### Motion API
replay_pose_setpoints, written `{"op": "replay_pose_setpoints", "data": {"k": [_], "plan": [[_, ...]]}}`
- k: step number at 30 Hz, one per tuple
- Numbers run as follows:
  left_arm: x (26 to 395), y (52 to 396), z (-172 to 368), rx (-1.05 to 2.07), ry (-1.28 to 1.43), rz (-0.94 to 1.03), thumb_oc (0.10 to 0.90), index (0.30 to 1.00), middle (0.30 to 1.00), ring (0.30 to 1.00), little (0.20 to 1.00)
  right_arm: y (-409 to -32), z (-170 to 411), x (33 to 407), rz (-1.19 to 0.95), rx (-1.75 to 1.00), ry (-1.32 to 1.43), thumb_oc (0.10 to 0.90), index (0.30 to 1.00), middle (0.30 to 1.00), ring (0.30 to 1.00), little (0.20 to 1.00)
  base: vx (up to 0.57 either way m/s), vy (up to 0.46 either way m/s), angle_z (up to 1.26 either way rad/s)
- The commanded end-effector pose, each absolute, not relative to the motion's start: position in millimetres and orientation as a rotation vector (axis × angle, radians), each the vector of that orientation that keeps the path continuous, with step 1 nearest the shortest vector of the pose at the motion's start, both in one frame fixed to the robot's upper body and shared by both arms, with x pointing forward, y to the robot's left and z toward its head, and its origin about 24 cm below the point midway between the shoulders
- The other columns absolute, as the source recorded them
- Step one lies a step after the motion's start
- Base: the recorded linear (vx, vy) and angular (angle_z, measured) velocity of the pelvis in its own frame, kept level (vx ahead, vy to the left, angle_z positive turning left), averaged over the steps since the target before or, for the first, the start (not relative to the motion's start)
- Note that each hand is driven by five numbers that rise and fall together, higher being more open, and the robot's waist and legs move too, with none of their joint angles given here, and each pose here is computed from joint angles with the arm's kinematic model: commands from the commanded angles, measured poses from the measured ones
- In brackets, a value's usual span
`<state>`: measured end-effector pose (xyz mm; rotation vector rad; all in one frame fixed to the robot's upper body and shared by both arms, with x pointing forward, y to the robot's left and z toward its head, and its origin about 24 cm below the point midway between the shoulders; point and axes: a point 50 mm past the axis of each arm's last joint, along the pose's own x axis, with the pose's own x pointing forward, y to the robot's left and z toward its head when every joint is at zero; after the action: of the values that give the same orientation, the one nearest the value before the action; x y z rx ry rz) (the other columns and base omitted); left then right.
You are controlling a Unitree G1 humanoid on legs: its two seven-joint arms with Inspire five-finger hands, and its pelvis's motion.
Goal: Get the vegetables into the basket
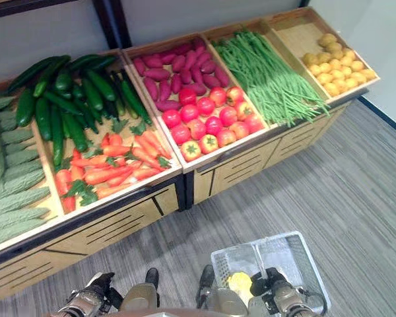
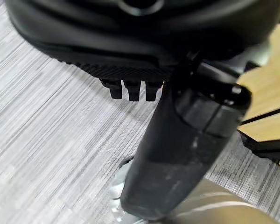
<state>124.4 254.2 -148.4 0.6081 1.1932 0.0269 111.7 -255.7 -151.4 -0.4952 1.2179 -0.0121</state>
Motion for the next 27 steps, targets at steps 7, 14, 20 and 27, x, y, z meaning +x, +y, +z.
{"op": "replay_pose_setpoints", "data": {"k": [7,14,20,27], "plan": [[148.7,246.3,-141.6,0.572,1.098,0.026,0.9,1.0,1.0,1.0,1.0,-271.1,-151.9,90.9,-0.038,-0.526,1.276,0.4,0.3,0.3,0.3,0.3,-0.04,0.101,0.71],[146.0,254.9,-140.0,0.615,1.104,0.033,0.9,1.0,1.0,1.0,1.0,-265.9,-148.9,109.1,-0.016,-0.555,1.228,0.4,0.3,0.3,0.3,0.3,0.01,0.231,0.34],[158.4,259.0,-133.0,0.611,1.05,0.055,0.9,1.0,1.0,1.0,1.0,-262.2,-144.8,126.1,-0.03,-0.527,1.177,0.4,0.3,0.3,0.3,0.3,0.0,0.209,-0.11],[170.8,262.1,-124.9,0.598,0.981,0.079,0.9,1.0,1.0,1.0,1.0,-257.6,-146.0,126.5,-0.019,-0.517,1.171,0.4,0.3,0.3,0.3,0.3,0.08,-0.11,0.17]]}}
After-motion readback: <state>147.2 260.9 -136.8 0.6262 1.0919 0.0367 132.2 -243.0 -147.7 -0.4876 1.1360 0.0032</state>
